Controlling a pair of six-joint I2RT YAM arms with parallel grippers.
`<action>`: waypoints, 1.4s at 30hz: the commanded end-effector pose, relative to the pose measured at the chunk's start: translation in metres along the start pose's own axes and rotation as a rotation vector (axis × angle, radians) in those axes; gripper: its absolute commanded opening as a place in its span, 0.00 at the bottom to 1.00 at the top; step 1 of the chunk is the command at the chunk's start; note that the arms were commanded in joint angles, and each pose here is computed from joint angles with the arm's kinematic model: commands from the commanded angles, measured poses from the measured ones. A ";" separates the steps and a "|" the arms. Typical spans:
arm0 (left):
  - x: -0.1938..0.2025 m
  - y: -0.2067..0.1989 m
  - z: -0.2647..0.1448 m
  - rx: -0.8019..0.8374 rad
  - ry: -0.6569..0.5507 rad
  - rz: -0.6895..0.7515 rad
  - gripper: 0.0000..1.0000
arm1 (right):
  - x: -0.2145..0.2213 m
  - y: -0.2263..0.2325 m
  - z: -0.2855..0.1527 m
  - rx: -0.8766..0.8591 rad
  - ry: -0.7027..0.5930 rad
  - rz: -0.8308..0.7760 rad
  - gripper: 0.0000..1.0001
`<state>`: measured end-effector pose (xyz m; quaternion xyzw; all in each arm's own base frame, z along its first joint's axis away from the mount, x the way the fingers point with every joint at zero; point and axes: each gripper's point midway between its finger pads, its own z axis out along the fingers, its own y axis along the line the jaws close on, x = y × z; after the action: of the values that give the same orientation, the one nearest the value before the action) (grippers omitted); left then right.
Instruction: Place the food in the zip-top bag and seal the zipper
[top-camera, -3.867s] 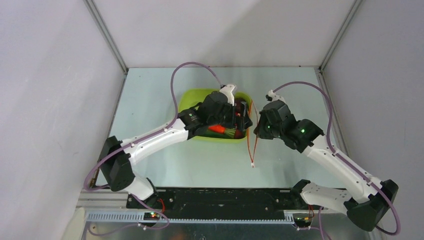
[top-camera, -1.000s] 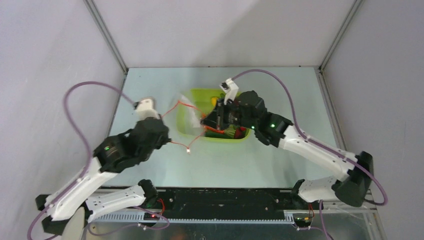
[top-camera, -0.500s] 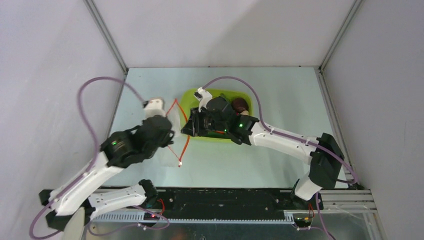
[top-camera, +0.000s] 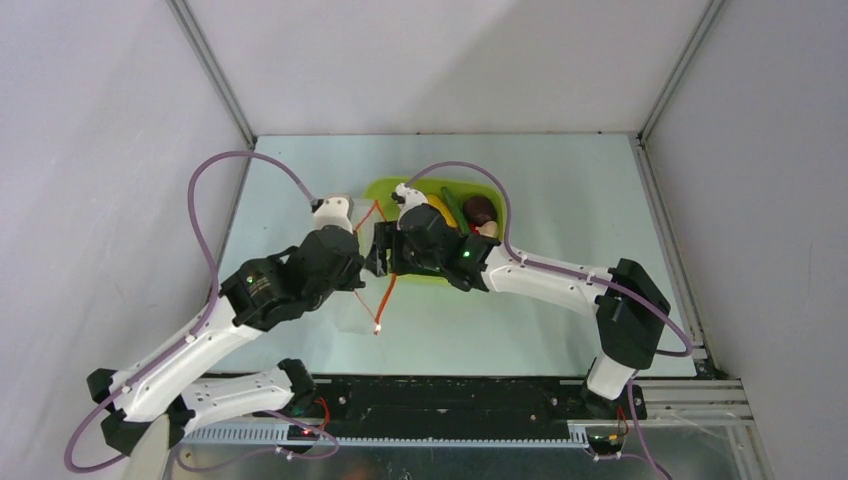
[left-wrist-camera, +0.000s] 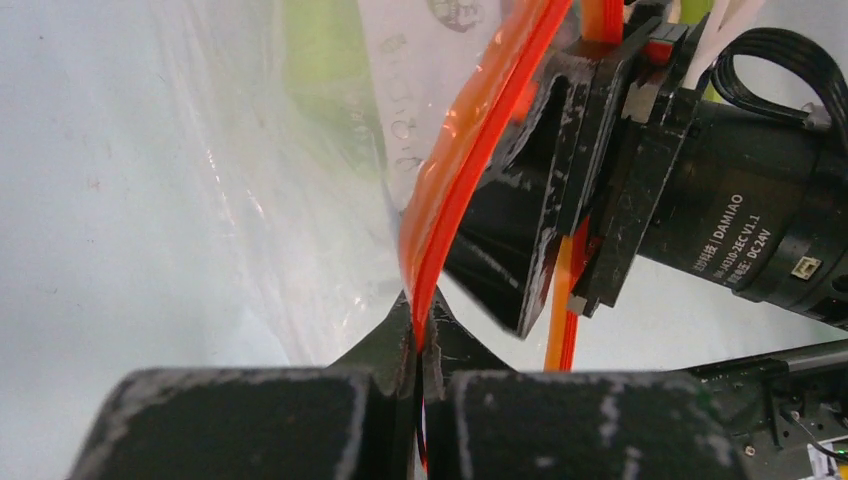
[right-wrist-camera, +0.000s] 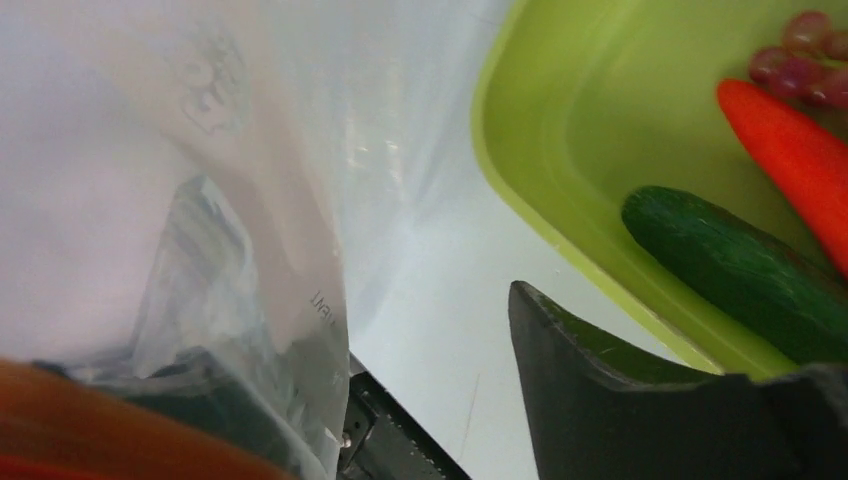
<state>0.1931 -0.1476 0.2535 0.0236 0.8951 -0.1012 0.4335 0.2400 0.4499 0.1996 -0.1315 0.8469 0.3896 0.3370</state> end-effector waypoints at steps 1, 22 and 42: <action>-0.012 0.012 -0.002 -0.063 -0.061 -0.019 0.00 | -0.006 -0.034 -0.003 0.185 -0.054 0.033 0.59; -0.021 0.089 -0.030 -0.337 -0.065 0.014 0.00 | 0.035 -0.041 0.015 0.052 0.112 -0.028 0.22; 0.010 0.063 0.041 -0.250 0.089 0.045 0.00 | -0.041 0.051 -0.084 -0.408 -0.008 -0.426 0.99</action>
<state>0.2194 -0.0934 0.2038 -0.0055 0.9245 0.0319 0.3797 0.2052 0.4303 0.2313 -0.3398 0.7652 0.4405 0.3240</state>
